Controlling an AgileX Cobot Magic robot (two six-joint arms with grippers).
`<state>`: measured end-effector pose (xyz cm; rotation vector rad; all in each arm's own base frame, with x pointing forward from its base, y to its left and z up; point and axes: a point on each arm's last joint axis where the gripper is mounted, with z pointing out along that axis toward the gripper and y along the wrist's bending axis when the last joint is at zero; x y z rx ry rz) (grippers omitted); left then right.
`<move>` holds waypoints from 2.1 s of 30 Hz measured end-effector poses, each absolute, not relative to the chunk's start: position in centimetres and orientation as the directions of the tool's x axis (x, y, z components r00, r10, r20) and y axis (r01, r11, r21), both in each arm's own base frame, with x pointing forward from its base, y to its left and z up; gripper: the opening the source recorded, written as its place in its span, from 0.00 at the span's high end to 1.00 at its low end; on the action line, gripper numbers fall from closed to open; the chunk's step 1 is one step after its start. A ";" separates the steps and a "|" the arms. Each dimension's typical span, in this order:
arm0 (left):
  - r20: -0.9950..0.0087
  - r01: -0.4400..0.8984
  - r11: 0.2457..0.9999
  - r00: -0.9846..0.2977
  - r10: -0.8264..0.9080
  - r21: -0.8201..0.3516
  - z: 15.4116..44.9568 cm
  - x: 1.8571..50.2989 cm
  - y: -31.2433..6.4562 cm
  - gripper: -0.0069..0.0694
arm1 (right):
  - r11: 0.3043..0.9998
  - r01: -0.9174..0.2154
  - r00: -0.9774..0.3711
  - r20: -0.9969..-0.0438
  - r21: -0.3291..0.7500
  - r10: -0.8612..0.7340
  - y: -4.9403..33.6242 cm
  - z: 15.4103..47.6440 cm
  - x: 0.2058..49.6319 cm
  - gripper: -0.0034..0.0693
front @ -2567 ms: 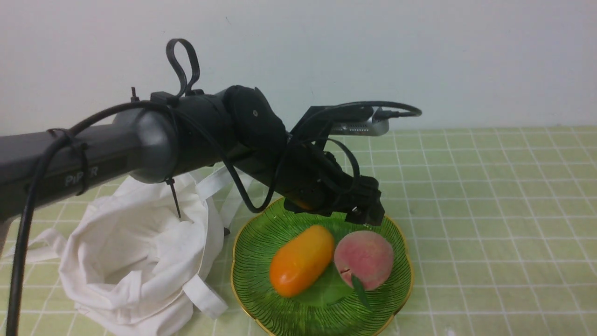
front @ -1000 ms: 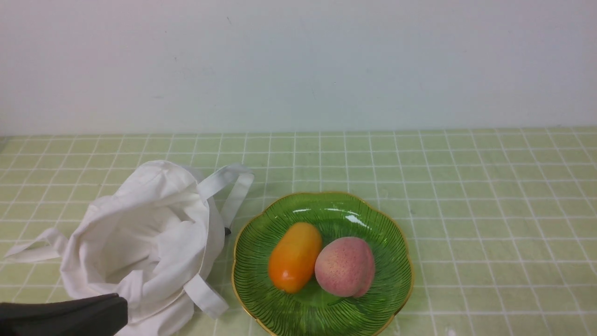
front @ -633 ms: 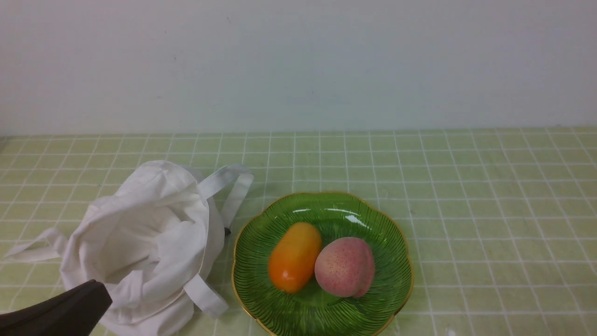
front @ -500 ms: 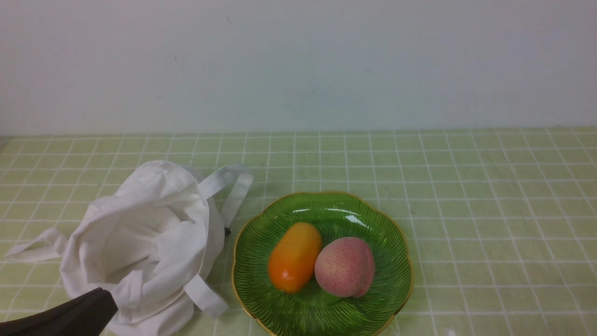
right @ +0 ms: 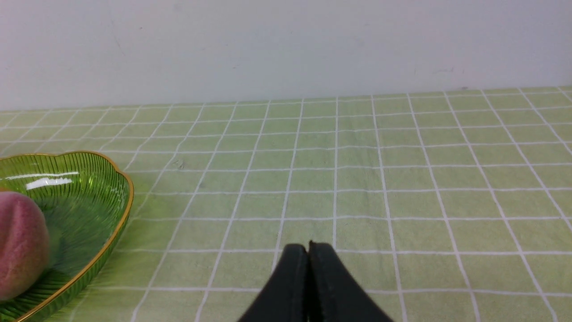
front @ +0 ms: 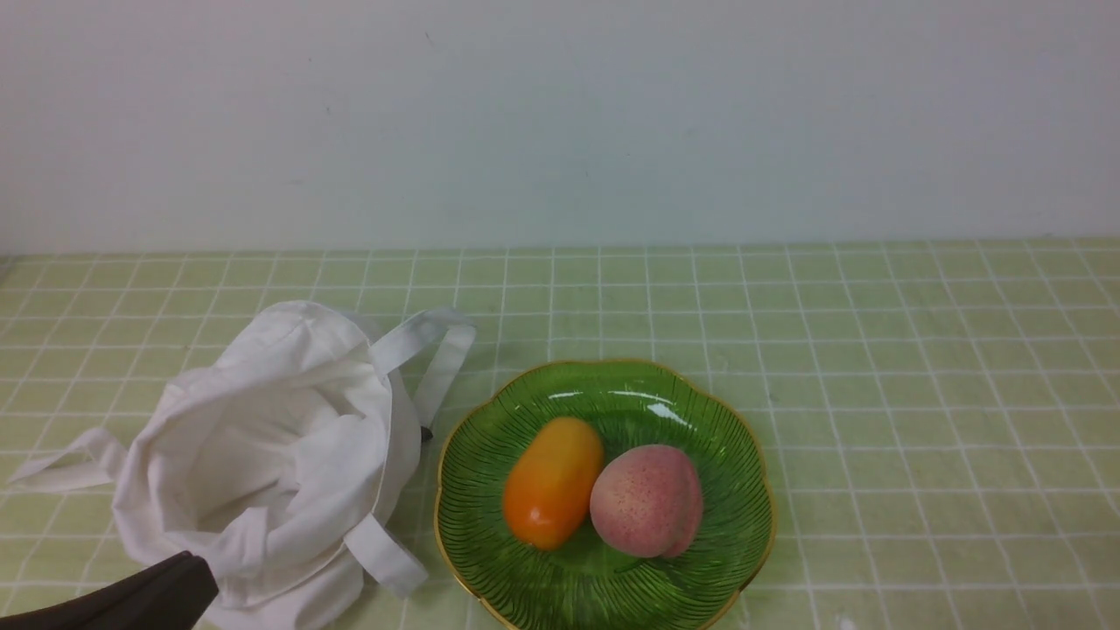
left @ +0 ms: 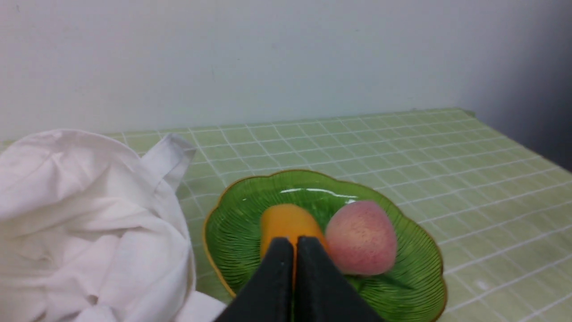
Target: Take the fruit out of the bag on the green coffee tablecloth and place them on the plate.
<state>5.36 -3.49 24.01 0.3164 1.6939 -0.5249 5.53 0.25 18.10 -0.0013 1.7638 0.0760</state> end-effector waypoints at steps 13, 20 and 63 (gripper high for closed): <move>-0.972 0.155 0.987 -0.219 0.083 0.050 17.7 5.4 -0.7 0.92 | 0.998 -0.043 -0.193 -0.980 0.051 0.041 0.2 18.1 5.5 0.97; -0.963 -0.023 1.000 -0.270 -0.002 0.004 17.3 5.3 0.2 0.92 | 0.998 -0.043 -0.193 -0.980 0.051 0.041 0.2 18.1 5.5 0.97; -0.953 -0.069 0.998 -0.303 -0.023 -0.002 17.0 5.2 0.4 0.92 | 0.998 -0.043 -0.193 -0.980 0.051 0.041 0.2 18.1 5.5 0.97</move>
